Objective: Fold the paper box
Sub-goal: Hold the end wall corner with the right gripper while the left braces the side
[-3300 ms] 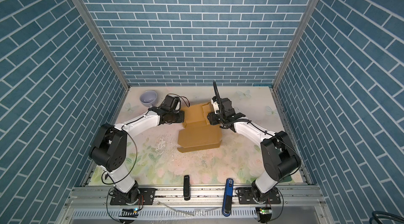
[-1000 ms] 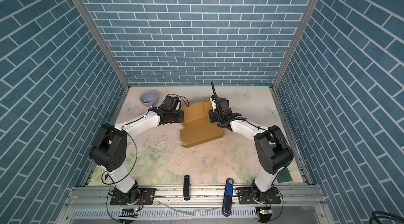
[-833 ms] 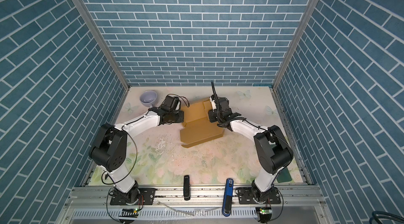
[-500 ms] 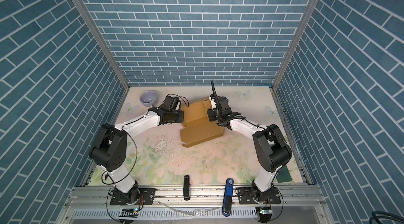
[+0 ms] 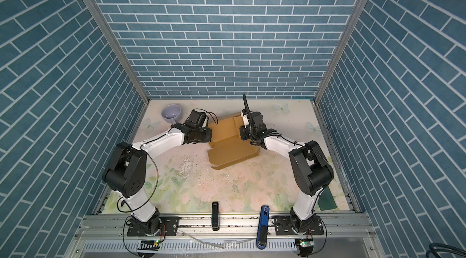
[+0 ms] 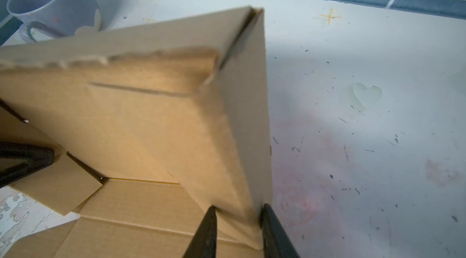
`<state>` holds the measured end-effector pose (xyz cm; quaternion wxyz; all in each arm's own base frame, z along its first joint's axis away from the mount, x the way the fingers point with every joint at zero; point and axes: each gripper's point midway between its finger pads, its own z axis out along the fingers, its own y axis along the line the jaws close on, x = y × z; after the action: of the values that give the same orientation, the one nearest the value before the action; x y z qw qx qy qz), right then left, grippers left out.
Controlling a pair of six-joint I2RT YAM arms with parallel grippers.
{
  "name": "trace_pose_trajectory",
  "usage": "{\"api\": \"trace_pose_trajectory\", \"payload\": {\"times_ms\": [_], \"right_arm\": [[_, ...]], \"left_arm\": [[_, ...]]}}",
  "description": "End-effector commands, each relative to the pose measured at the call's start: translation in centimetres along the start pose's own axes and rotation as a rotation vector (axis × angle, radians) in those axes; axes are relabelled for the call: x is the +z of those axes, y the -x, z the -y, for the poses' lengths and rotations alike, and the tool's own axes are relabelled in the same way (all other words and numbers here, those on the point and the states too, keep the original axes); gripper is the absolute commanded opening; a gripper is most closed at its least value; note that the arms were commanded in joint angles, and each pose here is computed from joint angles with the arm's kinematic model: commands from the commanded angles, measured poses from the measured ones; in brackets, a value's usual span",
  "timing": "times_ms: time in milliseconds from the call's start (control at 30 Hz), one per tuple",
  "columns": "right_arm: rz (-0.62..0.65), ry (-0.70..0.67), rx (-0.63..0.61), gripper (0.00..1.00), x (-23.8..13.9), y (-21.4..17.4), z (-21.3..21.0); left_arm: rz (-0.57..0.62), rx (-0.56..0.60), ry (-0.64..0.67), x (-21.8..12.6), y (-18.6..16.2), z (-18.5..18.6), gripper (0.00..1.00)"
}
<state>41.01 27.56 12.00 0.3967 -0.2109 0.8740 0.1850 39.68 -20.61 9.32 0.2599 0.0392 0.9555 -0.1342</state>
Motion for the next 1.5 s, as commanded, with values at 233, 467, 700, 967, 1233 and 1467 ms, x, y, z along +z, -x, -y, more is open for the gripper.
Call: {"api": "trace_pose_trajectory", "payload": {"times_ms": [233, 467, 700, 967, 1233, 1467], "right_arm": [[0.124, 0.112, -0.043, 0.40, -0.1, 3.8, -1.9], [0.141, 0.120, -0.021, 0.41, 0.8, 4.2, -1.2], [0.155, 0.098, -0.009, 0.48, 1.3, 4.5, -0.4], [0.148, 0.042, 0.046, 0.48, 2.1, 4.4, 1.8], [0.109, 0.028, 0.055, 0.46, 3.1, 3.9, 2.5], [0.085, 0.014, 0.063, 0.43, 3.8, 3.5, 3.1]], "left_arm": [[-0.051, 0.117, -0.115, 0.3, -0.8, 2.7, 0.05], [-0.058, 0.134, -0.124, 0.4, -0.8, 2.9, 0.05], [-0.065, 0.152, -0.129, 0.6, -0.8, 3.0, 0.05], [-0.076, 0.166, -0.128, 0.6, -0.9, 3.0, 0.05], [-0.090, 0.171, -0.135, 1.0, -1.0, 3.2, 0.05], [-0.102, 0.182, -0.142, 1.4, -1.2, 3.3, 0.05]]}}
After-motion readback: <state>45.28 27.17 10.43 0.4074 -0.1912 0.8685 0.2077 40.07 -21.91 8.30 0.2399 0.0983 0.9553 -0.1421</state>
